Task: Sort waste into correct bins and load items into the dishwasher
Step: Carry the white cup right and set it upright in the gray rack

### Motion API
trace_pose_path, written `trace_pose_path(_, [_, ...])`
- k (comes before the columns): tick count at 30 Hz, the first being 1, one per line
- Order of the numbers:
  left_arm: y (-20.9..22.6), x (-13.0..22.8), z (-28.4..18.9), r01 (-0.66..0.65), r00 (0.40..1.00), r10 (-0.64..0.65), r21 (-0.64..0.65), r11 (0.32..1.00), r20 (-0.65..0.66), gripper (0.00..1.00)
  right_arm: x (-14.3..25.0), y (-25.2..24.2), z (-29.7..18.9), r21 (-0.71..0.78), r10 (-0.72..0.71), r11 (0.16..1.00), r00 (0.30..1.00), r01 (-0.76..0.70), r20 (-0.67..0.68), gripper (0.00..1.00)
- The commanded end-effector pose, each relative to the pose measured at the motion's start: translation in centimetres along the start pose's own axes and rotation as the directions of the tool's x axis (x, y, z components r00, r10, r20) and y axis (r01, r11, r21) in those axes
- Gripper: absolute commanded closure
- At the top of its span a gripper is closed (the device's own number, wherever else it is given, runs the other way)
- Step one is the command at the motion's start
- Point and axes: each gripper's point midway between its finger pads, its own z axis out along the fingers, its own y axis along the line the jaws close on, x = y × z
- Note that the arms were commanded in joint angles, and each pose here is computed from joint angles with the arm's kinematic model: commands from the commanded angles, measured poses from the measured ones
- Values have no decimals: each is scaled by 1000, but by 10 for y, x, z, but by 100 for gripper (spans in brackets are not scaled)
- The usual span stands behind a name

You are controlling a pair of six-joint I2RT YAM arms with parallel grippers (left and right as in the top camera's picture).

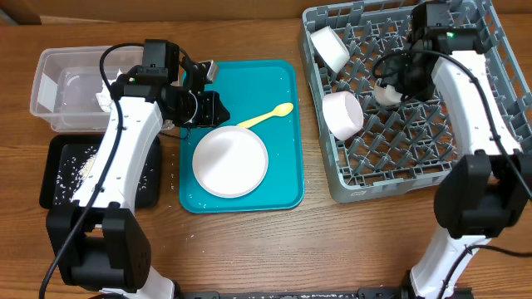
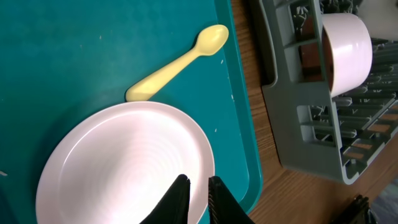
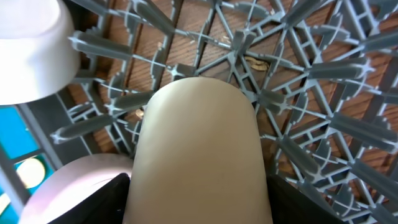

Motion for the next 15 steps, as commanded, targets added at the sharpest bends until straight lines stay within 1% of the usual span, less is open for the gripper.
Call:
trace_pose_path(1, [-4,0,-4,-8,1000,8,-3,1000,14,85,0,-1,17,19,-8,1000,1000,9,-28,49])
trace_pose_path(3, [-4,0,-4,-8,1000,8,-3,1000,14,84,-1,0,16,17,-8,1000,1000,9,-23,36])
trace_pose_path(4, [-4,0,-4,-8,1000,9,-5,1000,14,84,-2,0,16,15,-8,1000,1000,9,-19,26])
trace_pose_path(5, [-4,-1,-4,-8,1000,9,-6,1000,14,84,-3,1,15,12,-8,1000,1000,9,-17,21])
trace_pose_path(6, [-4,-1,-4,-8,1000,9,-8,1000,14,83,-4,2,14,4,-7,1000,1000,7,-14,15])
trace_pose_path(7, [-3,-1,-4,-9,1000,9,-10,1000,15,83,-6,3,12,-3,-7,1000,1000,7,-8,5])
trace_pose_path(8, [-3,-1,-4,-9,1000,9,-11,1000,16,83,-9,5,9,-9,-7,1000,1000,7,1,0])
trace_pose_path(10, [-3,-2,-4,-11,1000,11,-13,1000,19,82,-18,10,-2,-28,-8,1000,999,9,31,0])
trace_pose_path(15, [-3,-3,-4,-15,1000,15,-13,1000,26,73,-42,34,-59,-136,-9,990,994,24,110,0])
